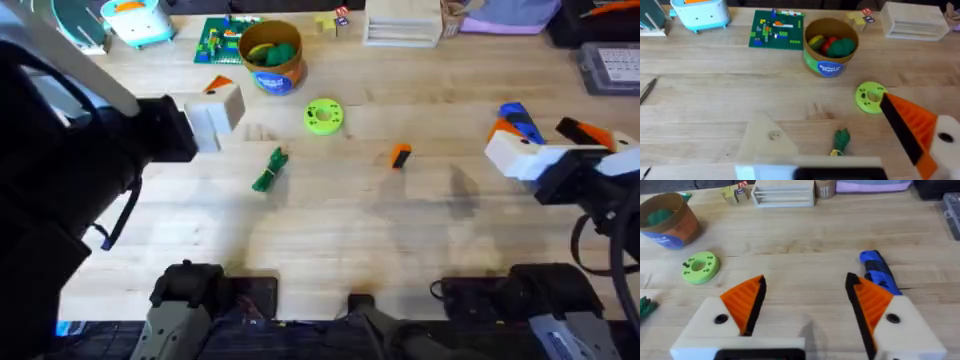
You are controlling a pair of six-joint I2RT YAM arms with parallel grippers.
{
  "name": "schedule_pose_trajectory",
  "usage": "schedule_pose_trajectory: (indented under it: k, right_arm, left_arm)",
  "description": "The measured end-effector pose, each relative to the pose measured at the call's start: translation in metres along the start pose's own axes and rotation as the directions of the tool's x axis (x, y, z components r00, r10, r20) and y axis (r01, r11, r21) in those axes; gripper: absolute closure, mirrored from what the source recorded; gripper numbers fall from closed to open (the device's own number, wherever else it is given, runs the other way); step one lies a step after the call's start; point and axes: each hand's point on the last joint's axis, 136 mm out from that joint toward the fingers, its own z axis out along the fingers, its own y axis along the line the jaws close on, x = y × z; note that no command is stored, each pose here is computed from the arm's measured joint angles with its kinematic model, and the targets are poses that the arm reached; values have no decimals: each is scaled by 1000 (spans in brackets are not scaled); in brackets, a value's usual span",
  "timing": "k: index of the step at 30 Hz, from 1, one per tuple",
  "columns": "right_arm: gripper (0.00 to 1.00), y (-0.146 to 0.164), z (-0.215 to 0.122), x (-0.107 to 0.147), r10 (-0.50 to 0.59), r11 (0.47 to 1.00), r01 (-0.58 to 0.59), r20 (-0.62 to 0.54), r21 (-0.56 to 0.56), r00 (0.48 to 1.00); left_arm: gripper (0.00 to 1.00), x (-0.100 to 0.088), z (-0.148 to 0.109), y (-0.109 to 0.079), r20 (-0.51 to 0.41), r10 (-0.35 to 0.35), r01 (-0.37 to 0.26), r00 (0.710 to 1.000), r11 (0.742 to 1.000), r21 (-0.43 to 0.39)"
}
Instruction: Pick up the gripper from the table and insert it into the empty holder that is missing its gripper. Then pick up a screw, insert it into the mounting hole, and use the screwdriver to tighten it. Finally, clean up the table by picking up the vegetable and placing it into the bucket.
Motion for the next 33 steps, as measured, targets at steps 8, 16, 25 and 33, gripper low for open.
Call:
schedule_pose_trajectory:
  k: [8, 16, 25, 33]
  right_arm:
    - [10, 0, 0, 0, 0, 1000, 0, 0, 0, 1000]
    - [10, 0, 0, 0, 0, 1000, 0, 0, 0, 1000]
    - [10, 0, 0, 0, 0, 1000, 0, 0, 0, 1000]
    - [10, 0, 0, 0, 0, 1000, 0, 0, 0, 1000]
  left_arm:
    - [328, 10, 0, 0, -39, -9, 9, 999, 1000, -1]
    - [512, 8, 0, 2, -32, -6, 5, 999, 1000, -10]
    - [8, 22, -1, 3, -90, -14, 12, 996, 1000, -15]
    - [8, 31, -2, 0, -127, -16, 16, 992, 1000, 0]
